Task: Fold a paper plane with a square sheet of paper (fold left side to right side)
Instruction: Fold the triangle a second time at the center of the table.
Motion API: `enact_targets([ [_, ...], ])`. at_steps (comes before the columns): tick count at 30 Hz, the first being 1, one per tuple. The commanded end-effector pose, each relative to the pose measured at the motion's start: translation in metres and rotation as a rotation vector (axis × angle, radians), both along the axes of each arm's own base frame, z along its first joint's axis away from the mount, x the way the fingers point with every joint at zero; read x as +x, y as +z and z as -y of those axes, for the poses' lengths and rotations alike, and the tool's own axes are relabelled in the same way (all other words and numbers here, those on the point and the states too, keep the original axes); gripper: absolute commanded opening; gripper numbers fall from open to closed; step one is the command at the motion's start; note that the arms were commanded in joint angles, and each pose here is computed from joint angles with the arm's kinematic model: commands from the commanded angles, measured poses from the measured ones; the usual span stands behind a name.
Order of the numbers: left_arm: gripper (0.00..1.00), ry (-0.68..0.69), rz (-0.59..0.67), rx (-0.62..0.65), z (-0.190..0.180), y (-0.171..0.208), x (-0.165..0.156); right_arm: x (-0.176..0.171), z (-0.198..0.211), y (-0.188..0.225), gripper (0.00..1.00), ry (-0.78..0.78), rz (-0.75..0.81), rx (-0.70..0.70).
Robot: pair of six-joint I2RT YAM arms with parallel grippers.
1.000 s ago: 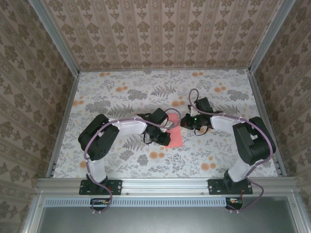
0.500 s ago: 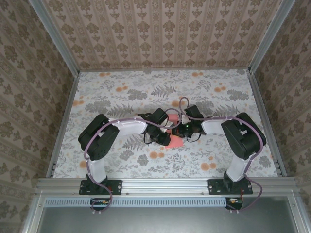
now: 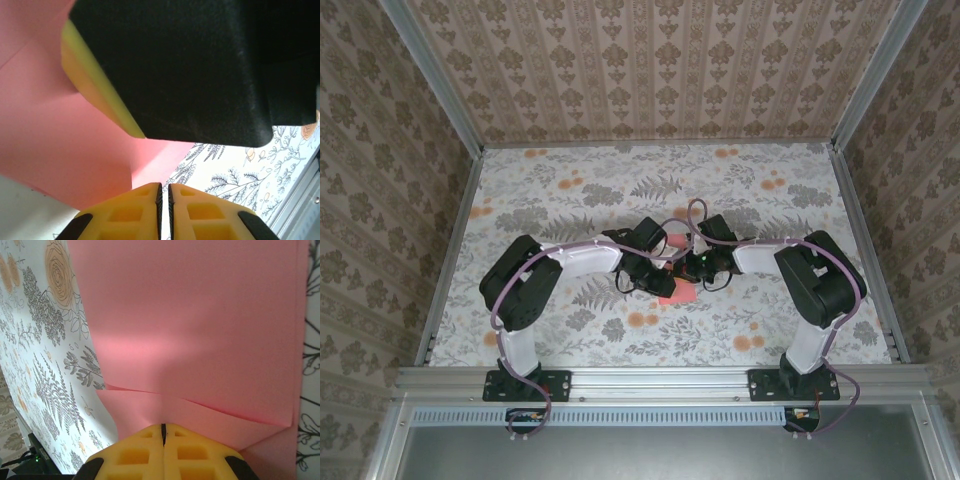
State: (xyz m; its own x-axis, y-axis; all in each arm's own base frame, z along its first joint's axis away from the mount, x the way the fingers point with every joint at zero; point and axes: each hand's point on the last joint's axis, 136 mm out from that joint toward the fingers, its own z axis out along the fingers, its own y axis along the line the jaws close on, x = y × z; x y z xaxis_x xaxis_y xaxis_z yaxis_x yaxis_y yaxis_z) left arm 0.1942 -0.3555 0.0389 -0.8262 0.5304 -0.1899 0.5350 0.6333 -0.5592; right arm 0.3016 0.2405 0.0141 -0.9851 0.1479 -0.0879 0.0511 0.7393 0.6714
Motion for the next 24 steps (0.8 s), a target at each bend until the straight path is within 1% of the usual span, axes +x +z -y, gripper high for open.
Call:
enact_targets([
  [1, 0.15, -0.002, -0.055, -0.025, 0.0, -0.001, -0.01, -0.016, 0.016, -0.025, 0.0, -0.005, -0.085, -0.11],
  [14, 0.16, -0.001, -0.076, 0.025, -0.012, -0.019, -0.017, -0.019, 0.022, -0.031, 0.0, 0.001, -0.103, -0.153],
  [24, 0.16, 0.024, -0.069, 0.043, -0.02, -0.025, -0.018, -0.016, 0.019, -0.032, 0.0, -0.017, -0.112, -0.134],
])
